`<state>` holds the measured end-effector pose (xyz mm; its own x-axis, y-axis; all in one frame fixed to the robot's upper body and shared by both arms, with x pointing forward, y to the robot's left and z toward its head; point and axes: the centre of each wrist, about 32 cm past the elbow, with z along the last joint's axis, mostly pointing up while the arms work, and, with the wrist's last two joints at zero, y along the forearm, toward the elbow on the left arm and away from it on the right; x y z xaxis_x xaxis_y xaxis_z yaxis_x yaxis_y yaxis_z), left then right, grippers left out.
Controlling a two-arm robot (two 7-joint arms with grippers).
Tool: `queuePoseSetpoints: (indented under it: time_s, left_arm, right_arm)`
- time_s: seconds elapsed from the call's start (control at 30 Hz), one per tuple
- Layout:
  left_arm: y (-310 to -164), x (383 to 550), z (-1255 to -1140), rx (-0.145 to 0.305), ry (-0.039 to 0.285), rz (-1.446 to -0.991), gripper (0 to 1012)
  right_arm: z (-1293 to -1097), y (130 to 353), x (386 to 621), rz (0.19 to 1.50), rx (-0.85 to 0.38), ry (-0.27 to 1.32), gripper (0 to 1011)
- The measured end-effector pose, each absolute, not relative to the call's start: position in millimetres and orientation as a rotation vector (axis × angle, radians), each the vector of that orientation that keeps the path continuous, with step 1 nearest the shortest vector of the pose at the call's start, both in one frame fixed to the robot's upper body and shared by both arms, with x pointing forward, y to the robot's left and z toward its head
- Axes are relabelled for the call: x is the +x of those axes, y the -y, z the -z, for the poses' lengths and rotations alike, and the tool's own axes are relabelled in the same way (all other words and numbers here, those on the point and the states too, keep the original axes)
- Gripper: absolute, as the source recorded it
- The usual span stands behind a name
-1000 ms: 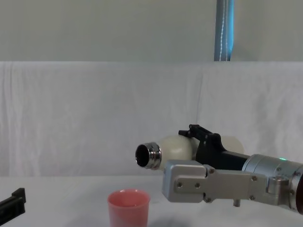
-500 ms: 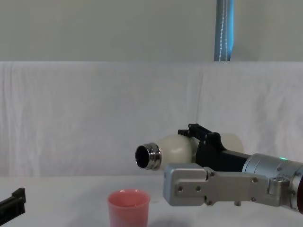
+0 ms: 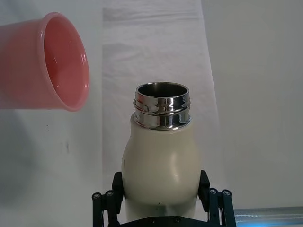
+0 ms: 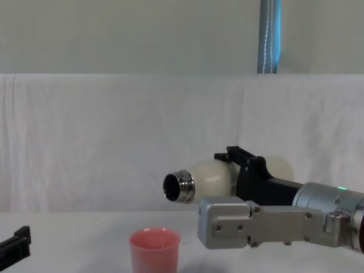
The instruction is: Grasp the thermos with one hand and pour water into the cup lid.
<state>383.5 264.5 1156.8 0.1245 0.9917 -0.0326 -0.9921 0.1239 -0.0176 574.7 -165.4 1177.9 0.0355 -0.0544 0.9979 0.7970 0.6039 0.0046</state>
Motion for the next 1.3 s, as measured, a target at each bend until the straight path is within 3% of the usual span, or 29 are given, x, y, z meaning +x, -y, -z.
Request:
queuePoseSetpoints:
  time_s: [1.3]
  left_arm:
    - [-264.5,383.5,-1156.8,-0.038,-0.014,-1.446,1001]
  right_arm:
    - [-1181.3,164.8,576.9,0.723,-0.698,1.435,951]
